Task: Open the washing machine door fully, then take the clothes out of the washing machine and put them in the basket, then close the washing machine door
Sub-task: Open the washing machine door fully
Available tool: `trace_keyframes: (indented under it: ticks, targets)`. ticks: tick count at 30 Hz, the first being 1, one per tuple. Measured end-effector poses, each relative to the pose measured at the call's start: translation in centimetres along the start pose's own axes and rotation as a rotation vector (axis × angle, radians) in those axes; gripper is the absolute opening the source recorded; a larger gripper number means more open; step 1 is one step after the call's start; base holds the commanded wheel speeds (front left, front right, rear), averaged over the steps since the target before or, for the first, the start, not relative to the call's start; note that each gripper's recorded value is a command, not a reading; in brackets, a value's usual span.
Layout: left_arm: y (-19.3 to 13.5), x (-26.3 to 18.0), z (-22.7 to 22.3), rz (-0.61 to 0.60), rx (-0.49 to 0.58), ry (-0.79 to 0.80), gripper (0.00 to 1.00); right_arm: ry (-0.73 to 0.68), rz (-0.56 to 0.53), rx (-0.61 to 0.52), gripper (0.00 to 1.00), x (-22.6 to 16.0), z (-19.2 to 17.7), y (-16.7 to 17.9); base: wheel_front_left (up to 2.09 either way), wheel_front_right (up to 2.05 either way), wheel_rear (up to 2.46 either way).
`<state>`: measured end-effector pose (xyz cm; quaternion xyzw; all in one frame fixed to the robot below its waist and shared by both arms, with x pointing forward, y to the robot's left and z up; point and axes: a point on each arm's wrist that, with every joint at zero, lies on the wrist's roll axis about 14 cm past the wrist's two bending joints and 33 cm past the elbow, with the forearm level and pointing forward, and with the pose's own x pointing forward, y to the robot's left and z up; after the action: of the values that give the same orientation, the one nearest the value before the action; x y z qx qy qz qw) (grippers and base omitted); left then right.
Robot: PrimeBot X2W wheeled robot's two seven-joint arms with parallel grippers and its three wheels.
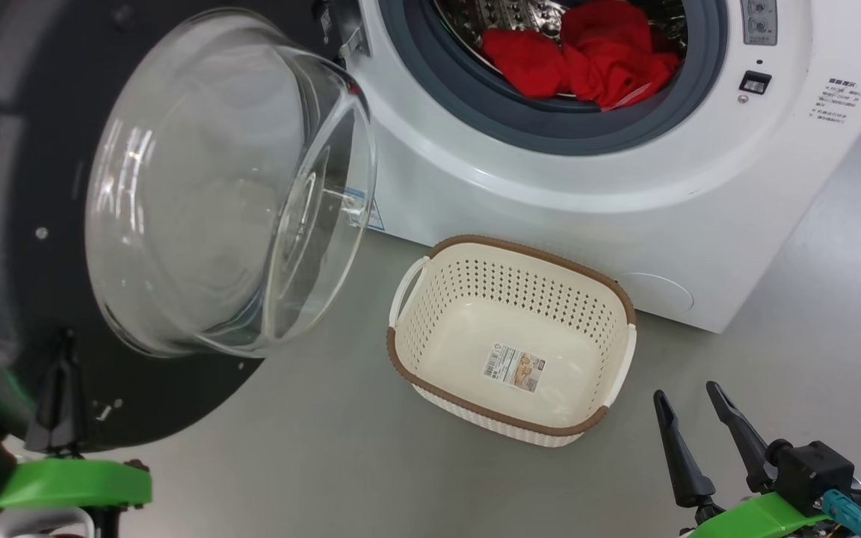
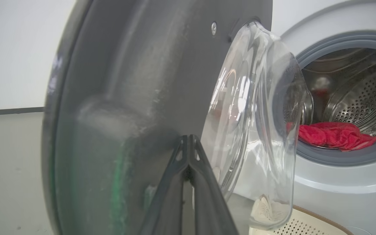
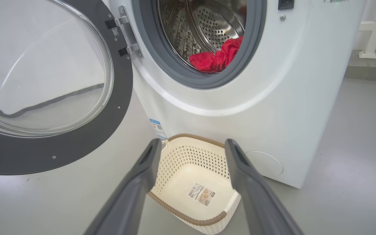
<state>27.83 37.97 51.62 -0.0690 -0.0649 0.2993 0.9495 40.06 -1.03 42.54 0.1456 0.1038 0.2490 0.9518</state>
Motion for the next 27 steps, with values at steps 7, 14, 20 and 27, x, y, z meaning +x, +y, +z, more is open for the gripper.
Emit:
trace_keyframes:
  ticks: [7, 14, 20, 27]
  targets:
    - [1.8, 1.4, 0.2, 0.048, 0.031, 0.001, 0.0, 0.002, -0.005, -0.002, 1.0, 0.3, -0.2, -0.4, 0.0, 0.0, 0.0]
    - [3.7, 3.1, 0.6, 0.102, 0.05, 0.001, 0.0, 0.009, -0.015, -0.006, 1.0, 0.6, -0.5, -1.2, 0.0, 0.0, 0.0]
    - [4.6, 4.3, 0.5, 0.133, 0.055, 0.008, 0.0, 0.018, -0.029, -0.01, 1.0, 0.6, -0.8, -2.1, 0.0, 0.0, 0.0]
    - [5.6, 5.8, 0.1, 0.164, 0.067, 0.027, 0.0, 0.014, -0.039, -0.002, 1.0, 1.1, -0.9, -2.7, 0.0, 0.0, 0.0]
